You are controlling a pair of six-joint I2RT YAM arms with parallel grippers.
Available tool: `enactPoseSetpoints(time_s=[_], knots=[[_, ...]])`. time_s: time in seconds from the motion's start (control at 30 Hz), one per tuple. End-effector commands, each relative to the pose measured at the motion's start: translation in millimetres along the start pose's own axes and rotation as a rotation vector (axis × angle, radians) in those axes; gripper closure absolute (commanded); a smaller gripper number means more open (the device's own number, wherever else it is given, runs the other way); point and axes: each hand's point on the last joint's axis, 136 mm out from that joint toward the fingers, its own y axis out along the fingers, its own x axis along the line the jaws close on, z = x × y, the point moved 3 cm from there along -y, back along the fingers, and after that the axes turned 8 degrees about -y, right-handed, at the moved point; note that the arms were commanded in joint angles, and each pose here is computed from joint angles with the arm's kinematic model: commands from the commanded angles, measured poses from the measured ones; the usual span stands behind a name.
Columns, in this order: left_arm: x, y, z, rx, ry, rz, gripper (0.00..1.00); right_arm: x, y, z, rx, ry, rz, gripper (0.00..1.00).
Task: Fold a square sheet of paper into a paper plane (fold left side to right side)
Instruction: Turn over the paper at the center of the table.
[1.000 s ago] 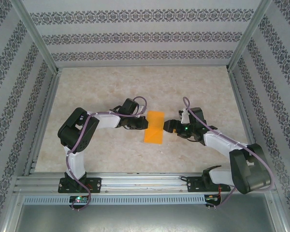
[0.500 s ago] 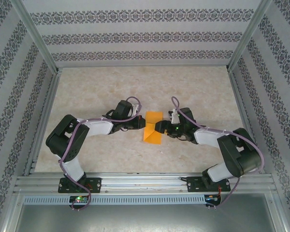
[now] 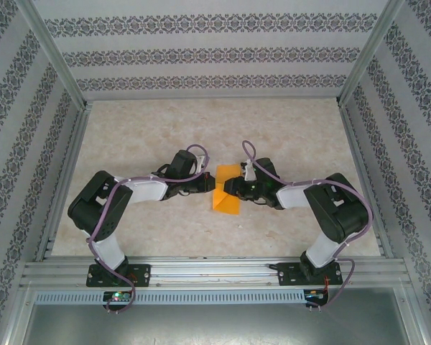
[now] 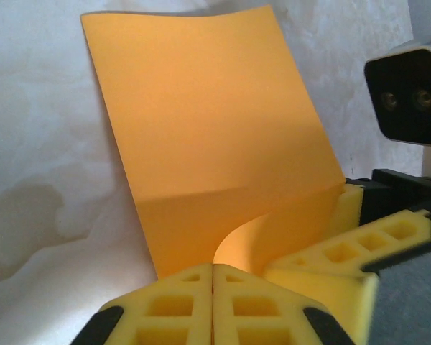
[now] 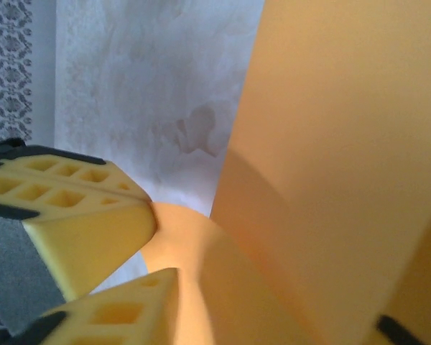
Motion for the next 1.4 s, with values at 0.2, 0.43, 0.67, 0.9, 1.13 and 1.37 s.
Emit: enactPoseSetpoints(time_s=[0.2,0.43,0.67,0.9,1.13,1.37], knots=[[-20,-50,-20,-0.147,0.08,-0.032,0.54,17,-12,-28,-0.084,-0.071,-0.068,1.0],[-36,-118,-31,-0.338,0.125,-0.044,0.26,51,-56,-61,-0.222,-0.23,-0.142,1.0],[-86,-187,-27,-0.482,0.222,0.195,0.0,115,-110,-87,-0.411,-0.47,-0.273,1.0],[-148,-212,-20,-0.374,0.256,0.548,0.02,176,-153,-95,-0.549,-0.631,-0.49,1.0],[-168,-197,-19,-0.272,0.245,0.658,0.08,208,-160,-87,-0.543,-0.666,-0.604,1.0],[-180,-186,-19,-0.223,0.261,0.709,0.15,217,-149,-79,-0.51,-0.652,-0.634,1.0]])
